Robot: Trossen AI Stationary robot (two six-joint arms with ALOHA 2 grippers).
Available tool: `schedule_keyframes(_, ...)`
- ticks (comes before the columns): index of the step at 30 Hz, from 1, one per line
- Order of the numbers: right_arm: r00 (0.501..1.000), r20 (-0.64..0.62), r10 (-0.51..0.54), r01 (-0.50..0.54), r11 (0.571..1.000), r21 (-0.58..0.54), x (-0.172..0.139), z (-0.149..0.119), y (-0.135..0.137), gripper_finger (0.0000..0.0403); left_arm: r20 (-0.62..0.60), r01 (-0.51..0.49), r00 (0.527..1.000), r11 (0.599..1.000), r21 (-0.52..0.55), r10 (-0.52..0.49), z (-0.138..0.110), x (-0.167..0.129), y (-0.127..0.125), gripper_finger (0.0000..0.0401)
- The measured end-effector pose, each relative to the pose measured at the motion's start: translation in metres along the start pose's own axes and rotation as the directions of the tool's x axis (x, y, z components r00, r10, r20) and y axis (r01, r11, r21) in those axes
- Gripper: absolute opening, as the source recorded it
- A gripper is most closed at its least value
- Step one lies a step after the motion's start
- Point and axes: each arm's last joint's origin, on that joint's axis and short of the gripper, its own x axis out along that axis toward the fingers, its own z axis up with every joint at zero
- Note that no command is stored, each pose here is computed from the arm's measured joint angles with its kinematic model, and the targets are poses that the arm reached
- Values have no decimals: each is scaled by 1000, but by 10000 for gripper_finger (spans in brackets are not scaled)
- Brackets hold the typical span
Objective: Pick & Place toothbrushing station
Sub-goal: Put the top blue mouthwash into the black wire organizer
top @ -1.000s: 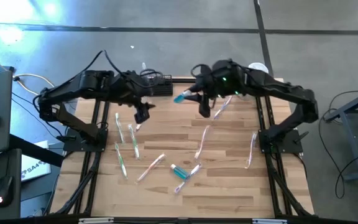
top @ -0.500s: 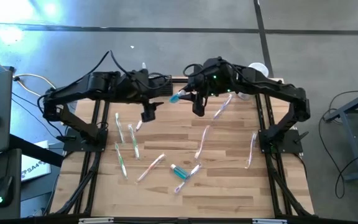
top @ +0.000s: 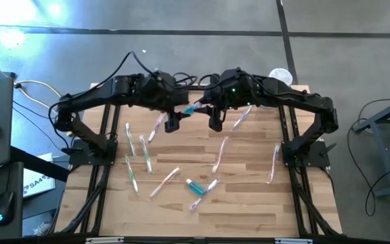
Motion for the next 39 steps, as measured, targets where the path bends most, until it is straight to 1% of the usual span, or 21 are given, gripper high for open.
schedule_keyframes(4, 1000, 1, 3, -3, 1000, -2, 0, 0, 1, 87, -19, 77, 997, 997, -12, -77, -1, 8, 0, 229)
schedule_keyframes(8, 1000, 1, 2, -2, 1000, 3, 0, 0, 1, 87, -29, 90, 996, 996, -2, -90, 0, 14, -2, 229)
schedule_keyframes(15, 1000, 0, 2, -2, 1000, 2, 0, 0, 1, 87, -26, 91, 996, 996, 25, -90, 0, 14, -2, 224)
schedule_keyframes(17, 1000, 1, 2, -2, 1000, 2, 0, 0, 1, 87, -27, 91, 996, 995, 29, -90, 0, 14, -2, 208)
schedule_keyframes(19, 1000, 0, 2, -2, 1000, 3, 0, 0, 1, 87, -27, 90, 996, 995, 36, -89, 0, 14, -2, 182)
schedule_keyframes(23, 1000, -2, 5, -5, 1000, -1, 0, 0, 1, 87, -22, 86, 996, 995, 55, -84, 1, 16, -2, 112)
schedule_keyframes(26, 1000, -6, 4, -4, 1000, -2, 0, -1, 0, 87, -22, 83, 996, 995, 54, -82, 1, 16, -1, 68)
schedule_keyframes(27, 1000, -5, 3, -3, 1000, -3, 0, 0, 0, 87, -21, 83, 996, 995, 55, -82, 1, 16, -1, 62)
schedule_keyframes(30, 1000, -5, -2, 2, 1000, -4, 0, 0, 0, 88, -18, 82, 997, 994, 69, -81, 1, 16, -1, 61)
schedule_keyframes(33, 999, -6, -39, 39, 999, 0, 0, 0, -1, 110, -17, 80, 997, 994, 69, -79, 1, 16, -1, 61)
schedule_keyframes(37, 994, 2, -112, 112, 994, -3, -6, 1, 0, 167, -10, 47, 999, 996, 70, -47, 2, 16, 0, 70)
schedule_keyframes(39, 989, 20, -143, 143, 990, 4, -16, 3, 1, 189, 1, 39, 999, 997, 66, -39, 2, 13, 0, 71)
